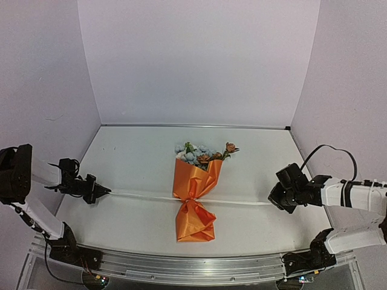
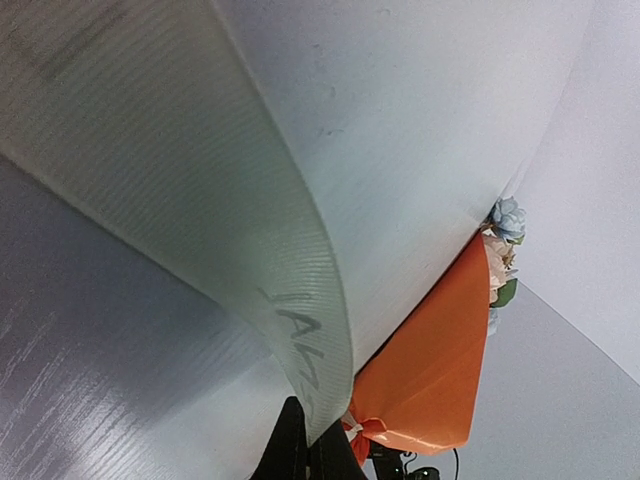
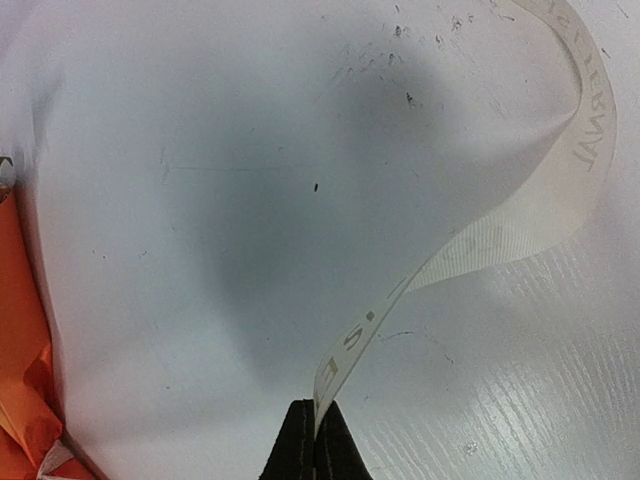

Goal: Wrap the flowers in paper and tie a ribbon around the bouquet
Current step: Tie the ribbon around the folded bouquet, then move the folded bouquet to the center of the board, then place the left side of the half-tied ribbon on the folded bouquet.

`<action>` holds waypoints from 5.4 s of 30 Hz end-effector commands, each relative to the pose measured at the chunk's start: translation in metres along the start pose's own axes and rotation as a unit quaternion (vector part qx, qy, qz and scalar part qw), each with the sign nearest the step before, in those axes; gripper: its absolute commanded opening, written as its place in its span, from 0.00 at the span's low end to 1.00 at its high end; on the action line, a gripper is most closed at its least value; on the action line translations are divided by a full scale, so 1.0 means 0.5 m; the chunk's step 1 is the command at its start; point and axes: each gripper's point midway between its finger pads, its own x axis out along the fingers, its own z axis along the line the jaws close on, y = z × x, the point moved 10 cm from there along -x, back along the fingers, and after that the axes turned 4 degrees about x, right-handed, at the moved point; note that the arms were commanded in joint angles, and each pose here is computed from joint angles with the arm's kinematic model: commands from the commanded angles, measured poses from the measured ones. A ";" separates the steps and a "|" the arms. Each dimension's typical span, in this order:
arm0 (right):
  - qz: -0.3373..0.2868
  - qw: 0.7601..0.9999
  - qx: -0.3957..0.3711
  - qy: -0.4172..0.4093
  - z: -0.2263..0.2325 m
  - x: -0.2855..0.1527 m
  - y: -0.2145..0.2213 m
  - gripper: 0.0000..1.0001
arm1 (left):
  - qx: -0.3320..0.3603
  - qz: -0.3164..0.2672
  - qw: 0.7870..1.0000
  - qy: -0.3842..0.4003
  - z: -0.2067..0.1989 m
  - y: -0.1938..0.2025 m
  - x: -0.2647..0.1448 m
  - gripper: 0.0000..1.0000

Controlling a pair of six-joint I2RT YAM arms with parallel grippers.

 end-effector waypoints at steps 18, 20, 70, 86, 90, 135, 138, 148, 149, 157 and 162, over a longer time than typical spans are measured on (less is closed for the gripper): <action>-0.077 0.985 -0.042 0.148 -0.073 -0.076 -0.069 0.00 | 0.044 -0.160 0.986 0.003 -0.088 -0.078 -0.096 0.00; -0.060 0.984 -0.036 0.161 -0.086 -0.064 -0.064 0.00 | 0.036 -0.155 0.987 -0.001 -0.074 -0.079 -0.089 0.00; 0.122 0.835 -0.444 -0.301 0.490 -0.094 0.125 0.70 | 0.354 0.003 0.923 0.147 -0.323 0.172 -0.127 0.00; 0.197 0.730 -0.482 -0.442 0.732 -0.055 0.309 0.69 | 0.397 0.011 0.900 0.181 -0.335 0.221 -0.180 0.00; 0.157 0.742 -0.506 -0.412 0.711 -0.070 0.304 0.68 | 0.402 0.010 0.897 0.183 -0.338 0.226 -0.187 0.00; 0.130 0.723 -0.620 -0.277 0.496 -0.221 0.118 0.73 | 0.411 0.100 0.889 0.173 -0.366 0.313 -0.093 0.00; 0.125 0.716 -0.616 -0.305 0.519 -0.228 0.151 0.78 | 0.414 0.093 0.889 0.175 -0.367 0.319 -0.104 0.00; 0.124 0.717 -0.587 -0.355 0.638 -0.118 0.329 0.76 | 0.415 0.094 0.887 0.181 -0.358 0.339 -0.128 0.00; 0.118 0.723 -0.581 -0.355 0.644 -0.107 0.338 0.75 | 0.415 0.094 0.887 0.180 -0.356 0.340 -0.131 0.00; 0.087 0.742 -0.563 -0.354 0.659 -0.073 0.395 0.72 | 0.411 0.092 0.890 0.176 -0.345 0.342 -0.133 0.00; 0.071 0.747 -0.566 -0.342 0.668 -0.053 0.420 0.65 | 0.410 0.090 0.891 0.174 -0.347 0.342 -0.134 0.00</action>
